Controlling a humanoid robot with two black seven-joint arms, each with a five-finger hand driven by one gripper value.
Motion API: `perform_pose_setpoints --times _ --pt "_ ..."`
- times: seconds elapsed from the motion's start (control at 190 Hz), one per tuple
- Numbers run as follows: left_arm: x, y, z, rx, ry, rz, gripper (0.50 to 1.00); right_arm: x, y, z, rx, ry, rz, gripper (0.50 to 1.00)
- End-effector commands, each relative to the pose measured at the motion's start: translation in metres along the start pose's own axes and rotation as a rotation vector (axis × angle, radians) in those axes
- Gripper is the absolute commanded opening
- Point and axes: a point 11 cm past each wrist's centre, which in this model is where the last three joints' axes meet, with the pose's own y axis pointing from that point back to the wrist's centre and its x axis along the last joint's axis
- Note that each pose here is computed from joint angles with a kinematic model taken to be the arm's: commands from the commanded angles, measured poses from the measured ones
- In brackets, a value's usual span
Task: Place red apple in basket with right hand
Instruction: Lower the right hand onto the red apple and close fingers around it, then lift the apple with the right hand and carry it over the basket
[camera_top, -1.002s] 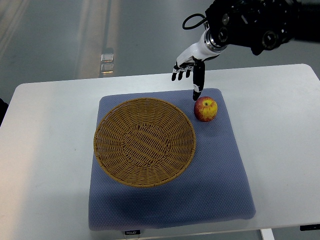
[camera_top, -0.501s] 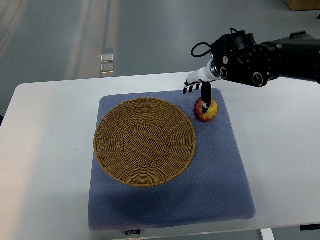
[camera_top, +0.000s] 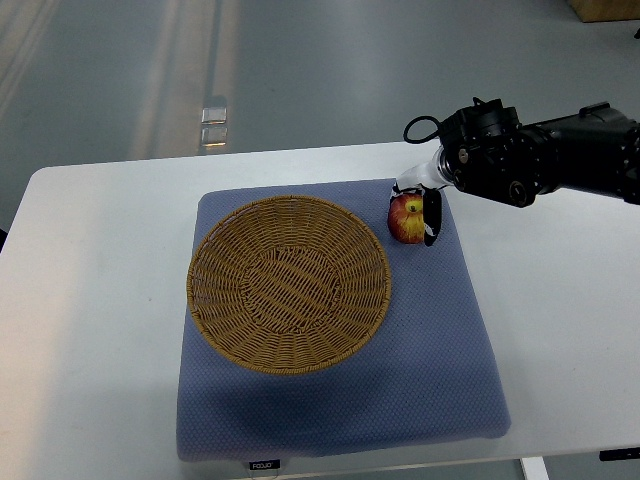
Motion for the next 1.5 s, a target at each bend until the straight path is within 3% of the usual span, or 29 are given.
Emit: perform_pose_setpoints --times 0.0,0.127,0.206,0.242,0.274,0.443,0.664,0.717,0.722,0.743,0.88,0.954,0.97,1.033,1.233,1.413,1.497 --pt "0.000 0.000 0.000 0.000 0.000 0.001 1.000 -0.001 -0.001 0.000 0.001 0.006 0.002 0.840" --pt "0.000 0.000 0.000 0.000 0.000 0.001 1.000 -0.001 -0.001 -0.001 0.004 0.006 0.005 0.809" --pt "0.000 0.000 0.000 0.000 0.000 0.000 1.000 -0.001 -0.001 -0.001 0.006 0.006 0.005 0.748" --pt "0.000 0.000 0.000 0.000 0.000 0.000 1.000 -0.001 -0.001 -0.001 0.004 0.009 0.004 0.680" --pt "0.000 0.000 0.000 0.000 0.000 0.001 1.000 -0.001 -0.001 -0.001 0.006 0.009 0.004 0.654" --pt "0.001 0.000 0.000 0.000 0.000 0.003 1.000 0.004 0.003 0.003 0.003 0.008 0.009 0.635" --pt "0.000 0.000 0.000 0.000 0.002 0.001 1.000 0.069 0.074 0.018 -0.027 0.026 0.026 0.635" --pt "0.000 0.000 0.000 0.000 0.002 0.001 1.000 0.069 0.074 0.018 -0.027 0.026 0.026 0.635" --pt "-0.001 0.000 0.000 0.000 0.000 -0.002 1.000 0.085 0.101 0.014 -0.020 0.039 0.029 0.635" --pt "-0.001 0.000 0.000 0.000 -0.003 -0.003 1.000 0.090 0.112 0.011 -0.015 0.050 0.029 0.635" --pt "-0.002 0.000 0.000 0.001 -0.005 -0.006 1.000 0.103 0.168 -0.018 0.038 0.123 0.040 0.637" --pt "-0.002 0.000 0.000 0.001 -0.006 -0.006 1.000 0.104 0.175 -0.024 0.046 0.134 0.042 0.637" --pt "-0.003 0.000 0.000 0.001 -0.007 -0.009 1.000 0.104 0.189 -0.040 0.066 0.170 0.044 0.639" --pt "-0.003 0.000 0.000 0.001 -0.007 -0.009 1.000 0.103 0.190 -0.042 0.069 0.175 0.041 0.639" --pt "-0.002 0.000 0.000 0.001 -0.006 -0.006 1.000 0.092 0.179 -0.109 0.218 0.181 0.043 0.637" --pt "-0.002 0.000 0.000 0.001 -0.005 -0.005 1.000 0.062 0.142 -0.169 0.341 0.237 0.025 0.637" --pt "-0.002 0.000 0.000 0.000 -0.003 -0.005 1.000 0.058 0.129 -0.169 0.356 0.217 0.036 0.637"
